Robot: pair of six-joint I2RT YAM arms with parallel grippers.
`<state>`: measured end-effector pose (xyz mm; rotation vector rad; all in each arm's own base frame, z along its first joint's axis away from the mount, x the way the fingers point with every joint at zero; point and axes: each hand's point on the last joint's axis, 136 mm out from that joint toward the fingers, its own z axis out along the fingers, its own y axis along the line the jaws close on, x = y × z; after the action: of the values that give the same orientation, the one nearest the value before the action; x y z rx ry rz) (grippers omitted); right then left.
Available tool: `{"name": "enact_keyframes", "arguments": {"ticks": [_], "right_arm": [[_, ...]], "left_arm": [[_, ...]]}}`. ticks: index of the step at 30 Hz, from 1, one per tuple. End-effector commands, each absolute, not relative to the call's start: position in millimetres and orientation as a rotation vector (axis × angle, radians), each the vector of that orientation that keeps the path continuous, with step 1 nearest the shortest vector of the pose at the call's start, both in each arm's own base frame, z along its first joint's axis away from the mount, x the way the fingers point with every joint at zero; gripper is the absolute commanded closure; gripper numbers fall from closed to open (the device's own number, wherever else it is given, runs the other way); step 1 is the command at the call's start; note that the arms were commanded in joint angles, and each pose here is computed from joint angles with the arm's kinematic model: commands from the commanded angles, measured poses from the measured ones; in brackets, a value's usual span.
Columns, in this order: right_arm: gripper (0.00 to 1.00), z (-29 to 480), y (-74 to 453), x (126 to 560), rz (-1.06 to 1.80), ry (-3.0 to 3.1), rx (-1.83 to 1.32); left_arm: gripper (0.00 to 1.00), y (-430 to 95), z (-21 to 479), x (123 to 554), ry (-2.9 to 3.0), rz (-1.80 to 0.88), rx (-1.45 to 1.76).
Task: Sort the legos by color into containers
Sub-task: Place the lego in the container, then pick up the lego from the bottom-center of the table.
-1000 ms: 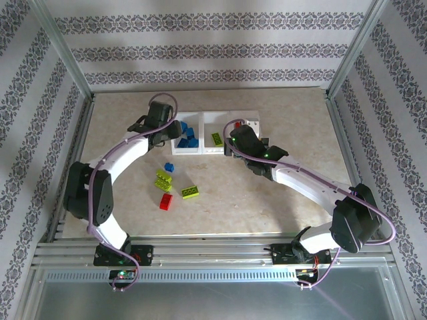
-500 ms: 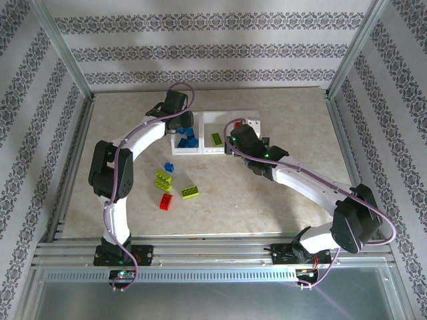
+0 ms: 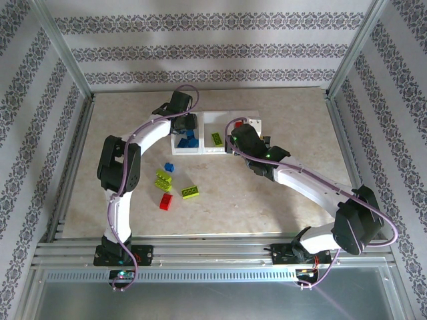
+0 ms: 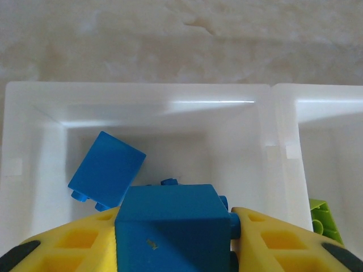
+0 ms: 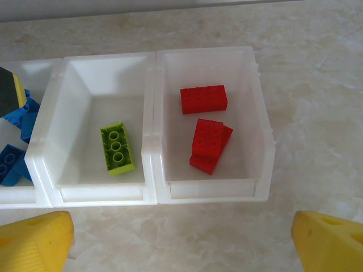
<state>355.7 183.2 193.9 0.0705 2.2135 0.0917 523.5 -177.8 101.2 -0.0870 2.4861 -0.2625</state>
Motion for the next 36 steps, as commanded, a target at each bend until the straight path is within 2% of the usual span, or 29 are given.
{"name": "enact_keyframes", "arguments": {"ticks": [1, 7, 12, 16, 29, 36], "right_arm": [[0.02, 197.0, 182.6, 351.9, 0.091, 2.189, 0.077], [0.02, 195.5, 183.6, 351.7, 0.098, 2.19, 0.077], [0.02, 195.6, 182.9, 351.0, 0.098, 2.187, 0.079], [0.02, 196.0, 182.4, 350.3, 0.099, 2.186, 0.079], [0.02, 188.0, 191.9, 342.5, 0.132, 2.214, 0.024], [0.02, 167.3, 229.9, 326.4, 0.184, 2.277, -0.176]], "left_arm": [[0.56, -188.0, 102.2, 525.0, 2.49, -0.281, -0.058], [0.56, -186.7, 100.5, 525.1, 2.489, -0.271, -0.065], [0.47, -186.8, 100.1, 526.8, 2.482, -0.276, -0.08], [0.46, -188.6, 105.1, 527.4, 2.475, -0.296, -0.094], [0.45, -185.3, 167.7, 513.4, 2.358, -0.371, -0.12], [0.28, -165.0, 206.7, 487.1, 2.269, -0.342, -0.15]]}}
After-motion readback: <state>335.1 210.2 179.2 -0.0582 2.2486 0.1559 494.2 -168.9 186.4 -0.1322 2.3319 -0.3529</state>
